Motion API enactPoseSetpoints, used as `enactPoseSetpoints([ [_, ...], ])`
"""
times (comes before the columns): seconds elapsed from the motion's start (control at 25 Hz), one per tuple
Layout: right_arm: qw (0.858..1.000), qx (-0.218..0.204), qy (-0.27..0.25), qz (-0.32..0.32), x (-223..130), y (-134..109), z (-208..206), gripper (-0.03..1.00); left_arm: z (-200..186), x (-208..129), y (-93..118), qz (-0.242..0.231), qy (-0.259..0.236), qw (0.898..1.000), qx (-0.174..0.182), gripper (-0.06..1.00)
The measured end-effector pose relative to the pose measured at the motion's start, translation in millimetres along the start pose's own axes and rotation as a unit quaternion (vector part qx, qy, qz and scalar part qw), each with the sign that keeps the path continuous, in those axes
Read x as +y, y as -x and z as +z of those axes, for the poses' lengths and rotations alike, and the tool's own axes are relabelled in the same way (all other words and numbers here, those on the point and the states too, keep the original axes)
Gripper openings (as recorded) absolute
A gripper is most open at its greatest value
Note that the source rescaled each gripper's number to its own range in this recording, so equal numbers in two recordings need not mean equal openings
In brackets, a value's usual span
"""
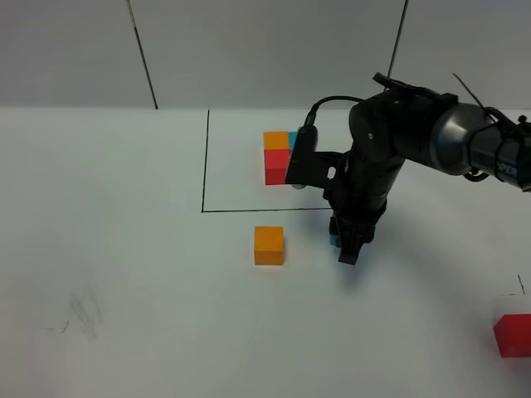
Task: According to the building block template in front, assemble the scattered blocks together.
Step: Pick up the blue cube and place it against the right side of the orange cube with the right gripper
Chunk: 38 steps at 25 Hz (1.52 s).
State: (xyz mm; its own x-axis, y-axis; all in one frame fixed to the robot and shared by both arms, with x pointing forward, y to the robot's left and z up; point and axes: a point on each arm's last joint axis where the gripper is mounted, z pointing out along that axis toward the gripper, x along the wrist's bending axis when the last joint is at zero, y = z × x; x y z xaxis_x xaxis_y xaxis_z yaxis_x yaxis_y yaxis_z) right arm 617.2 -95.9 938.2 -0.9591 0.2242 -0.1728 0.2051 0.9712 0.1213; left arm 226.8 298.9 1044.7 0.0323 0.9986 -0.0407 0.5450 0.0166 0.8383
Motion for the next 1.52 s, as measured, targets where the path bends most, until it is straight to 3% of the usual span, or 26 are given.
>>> enactPoseSetpoints([
  [0.44, 0.997, 0.02, 0.006, -0.07, 32.9, -10.0, 11.7, 0.23, 0.0, 0.0, 0.0, 0.0, 0.0, 1.0, 0.0, 0.65],
  [0.64, 0.996, 0.008, 0.018, -0.089, 39.1, -11.8, 11.5, 0.23, 0.0, 0.0, 0.0, 0.0, 0.0, 1.0, 0.0, 0.65],
  [1.04, 0.994, 0.012, 0.053, -0.098, 45.3, -13.1, 11.0, 0.23, 0.0, 0.0, 0.0, 0.0, 0.0, 1.0, 0.0, 0.65],
  [1.52, 0.993, 0.031, 0.046, -0.105, 44.9, -16.4, 32.1, 0.23, 0.0, 0.0, 0.0, 0.0, 0.0, 1.0, 0.0, 0.65],
])
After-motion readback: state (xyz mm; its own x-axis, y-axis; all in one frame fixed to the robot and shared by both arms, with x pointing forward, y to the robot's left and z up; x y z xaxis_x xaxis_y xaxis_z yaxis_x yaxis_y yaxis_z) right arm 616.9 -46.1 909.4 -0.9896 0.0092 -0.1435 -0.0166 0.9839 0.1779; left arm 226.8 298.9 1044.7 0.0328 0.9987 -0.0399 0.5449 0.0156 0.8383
